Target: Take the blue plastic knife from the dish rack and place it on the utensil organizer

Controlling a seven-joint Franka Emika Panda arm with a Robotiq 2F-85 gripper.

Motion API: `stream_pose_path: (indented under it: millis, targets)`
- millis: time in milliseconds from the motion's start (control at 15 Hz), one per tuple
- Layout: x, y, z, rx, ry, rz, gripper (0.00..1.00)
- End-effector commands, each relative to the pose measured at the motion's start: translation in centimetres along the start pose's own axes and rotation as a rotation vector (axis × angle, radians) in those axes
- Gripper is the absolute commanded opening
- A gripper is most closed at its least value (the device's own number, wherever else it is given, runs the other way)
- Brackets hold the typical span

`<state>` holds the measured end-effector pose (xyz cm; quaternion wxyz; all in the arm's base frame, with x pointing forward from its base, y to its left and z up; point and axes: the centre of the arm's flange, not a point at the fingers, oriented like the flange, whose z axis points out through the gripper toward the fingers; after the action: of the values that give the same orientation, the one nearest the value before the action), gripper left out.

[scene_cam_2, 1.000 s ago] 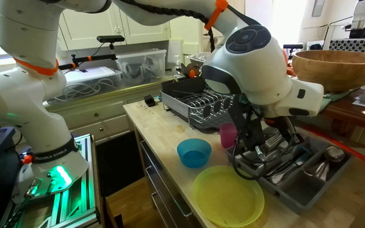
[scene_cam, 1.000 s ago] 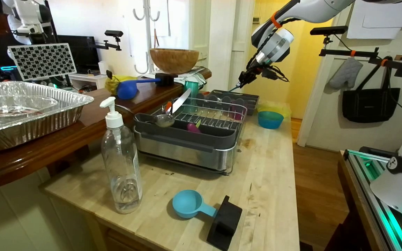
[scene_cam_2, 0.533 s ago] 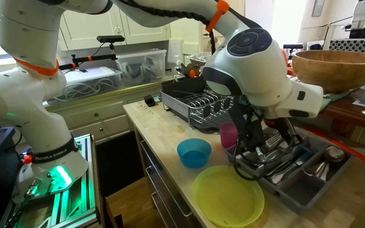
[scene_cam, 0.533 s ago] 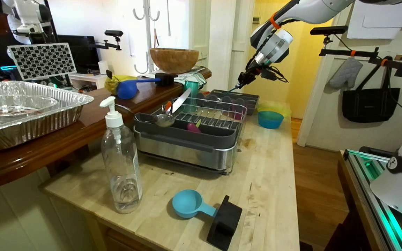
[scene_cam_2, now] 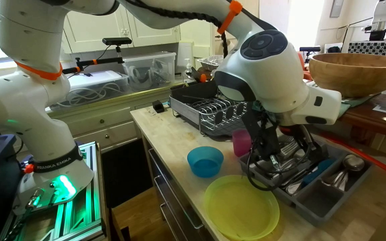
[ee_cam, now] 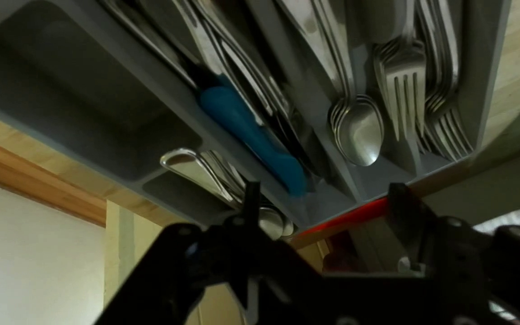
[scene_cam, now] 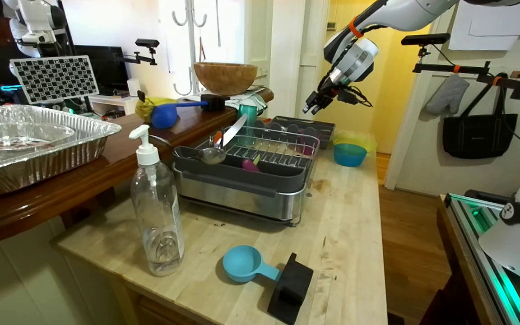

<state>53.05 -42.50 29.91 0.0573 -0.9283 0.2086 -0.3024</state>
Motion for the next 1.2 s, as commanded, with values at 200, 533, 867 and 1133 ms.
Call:
stream_pose_path:
  millis: [200, 533, 867, 1133]
  targets:
    - [0.6, -0.3, -1.6, -0.012, 0.007, 0.012, 1.0]
    - [1.7, -1.2, -4.5, -0.063, 0.016, 0.0, 1.0]
    - [2.2, -2.2, -8.6, -0.143, -0.02, -0.053, 1.0]
    - [2.4, -2.7, -11.6, -0.235, -0.044, -0.078, 1.0]
